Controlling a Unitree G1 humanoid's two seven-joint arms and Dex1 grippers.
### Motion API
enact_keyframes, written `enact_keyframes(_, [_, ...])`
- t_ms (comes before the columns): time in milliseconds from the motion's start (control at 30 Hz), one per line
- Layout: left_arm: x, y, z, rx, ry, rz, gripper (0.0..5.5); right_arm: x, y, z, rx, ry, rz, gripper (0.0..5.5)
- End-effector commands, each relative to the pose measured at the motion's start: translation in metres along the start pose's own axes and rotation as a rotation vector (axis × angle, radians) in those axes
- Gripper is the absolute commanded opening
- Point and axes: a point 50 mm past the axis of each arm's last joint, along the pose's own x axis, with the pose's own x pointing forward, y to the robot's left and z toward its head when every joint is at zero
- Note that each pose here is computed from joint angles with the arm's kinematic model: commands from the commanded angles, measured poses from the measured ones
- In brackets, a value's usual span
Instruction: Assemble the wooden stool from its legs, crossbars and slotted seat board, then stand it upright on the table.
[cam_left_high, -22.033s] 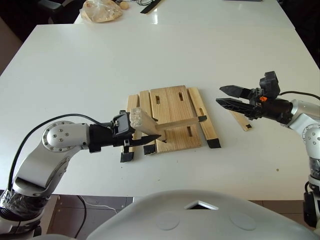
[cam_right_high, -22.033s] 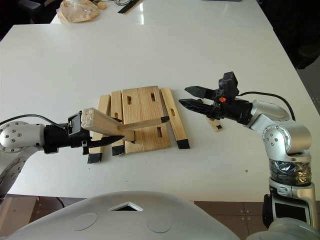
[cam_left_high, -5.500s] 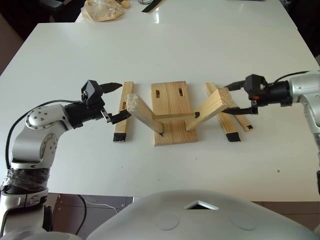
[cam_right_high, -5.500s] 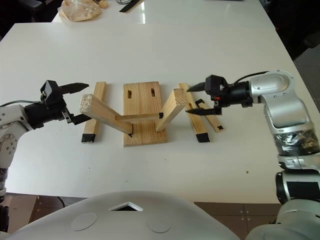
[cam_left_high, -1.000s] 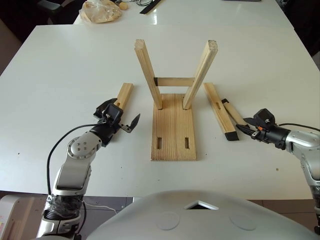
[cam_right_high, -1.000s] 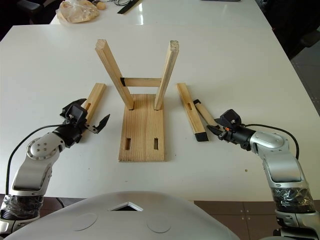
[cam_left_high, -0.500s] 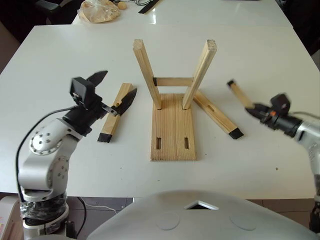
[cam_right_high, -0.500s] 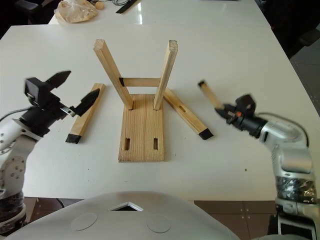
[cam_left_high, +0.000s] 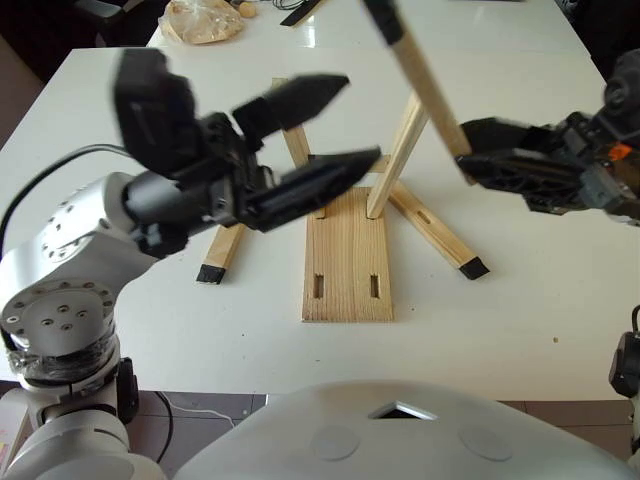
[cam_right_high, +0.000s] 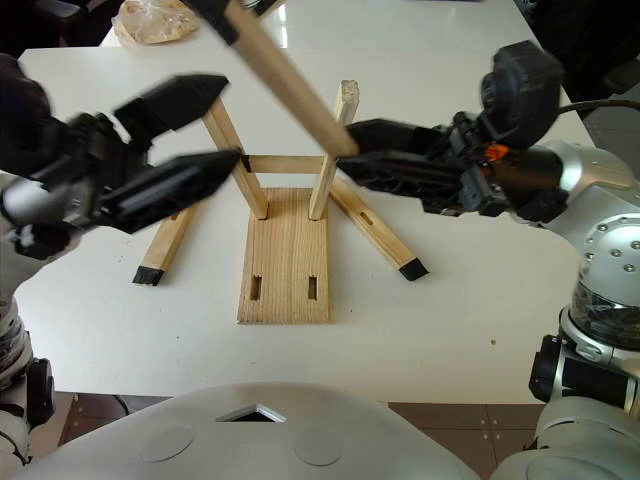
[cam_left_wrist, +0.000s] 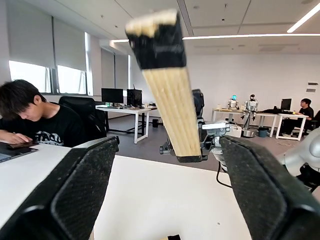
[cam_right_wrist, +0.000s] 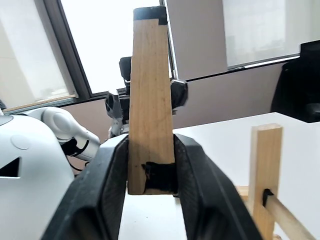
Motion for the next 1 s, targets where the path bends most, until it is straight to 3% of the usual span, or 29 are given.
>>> enact_keyframes(33, [0.003, 0.002, -0.003, -0.009, 0.039, -0.043, 3.73, 0.007, -0.003, -0.006, 0.017, 0.101, 0.05, 1.3])
enact_keyframes(200, [0.005, 0.002, -0.007, -0.023, 0.048, -0.075, 3.73, 0.007, -0.018, -0.015, 0.019, 0.17, 0.024, 1.3])
enact_keyframes(733, [0.0, 0.004, -0.013, -0.022, 0.056, -0.087, 1.32, -0.003, -0.034, -0.024, 0.009, 0.193, 0.002, 1.3])
enact_keyframes(1000, [-0.002, 0.009, -0.017, 0.001, 0.095, -0.076, 1.32, 0.002, -0.032, -0.027, -0.005, 0.176, 0.006, 1.3])
